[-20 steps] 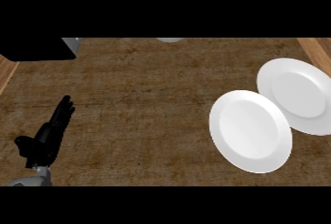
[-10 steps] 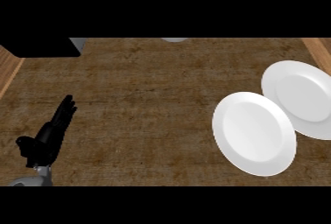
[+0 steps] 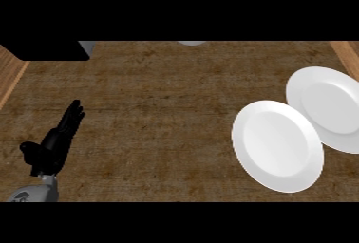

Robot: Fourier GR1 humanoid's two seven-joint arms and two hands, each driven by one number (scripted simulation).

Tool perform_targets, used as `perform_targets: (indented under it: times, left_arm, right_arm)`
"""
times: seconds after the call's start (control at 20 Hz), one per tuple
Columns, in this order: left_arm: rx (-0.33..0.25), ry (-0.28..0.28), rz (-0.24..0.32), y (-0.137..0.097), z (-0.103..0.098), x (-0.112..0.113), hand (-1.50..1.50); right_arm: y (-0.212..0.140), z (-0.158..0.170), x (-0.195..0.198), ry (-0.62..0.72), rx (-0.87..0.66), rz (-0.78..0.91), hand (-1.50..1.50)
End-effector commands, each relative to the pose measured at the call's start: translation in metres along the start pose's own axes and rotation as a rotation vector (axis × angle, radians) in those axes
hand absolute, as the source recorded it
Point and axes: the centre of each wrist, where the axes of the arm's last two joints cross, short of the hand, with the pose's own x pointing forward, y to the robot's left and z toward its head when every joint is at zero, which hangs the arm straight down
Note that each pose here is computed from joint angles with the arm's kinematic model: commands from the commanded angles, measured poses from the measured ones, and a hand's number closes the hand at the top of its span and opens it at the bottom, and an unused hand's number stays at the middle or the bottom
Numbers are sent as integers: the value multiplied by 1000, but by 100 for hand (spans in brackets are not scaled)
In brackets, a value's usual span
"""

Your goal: Pick the bell pepper from the plate and place it in the plate

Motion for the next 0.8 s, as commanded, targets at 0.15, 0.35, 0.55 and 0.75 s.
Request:
perform_targets:
  times: [0.15,0.35,0.55,0.75]
  left_arm:
    - [-5,-6,-17,-7,11,-23,0]
    - [-10,-5,-3,-12,16,9,0]
    - [-16,-4,-5,-16,0,11,0]
    - [-17,-13,13,-35,-2,4,0]
  right_arm:
    - [29,-36,35,-29,53,-42,150]
    - [40,-62,68,-46,118,-40,150]
    - [92,-67,75,-67,146,-82,150]
    - [125,-89,88,-65,172,-73,150]
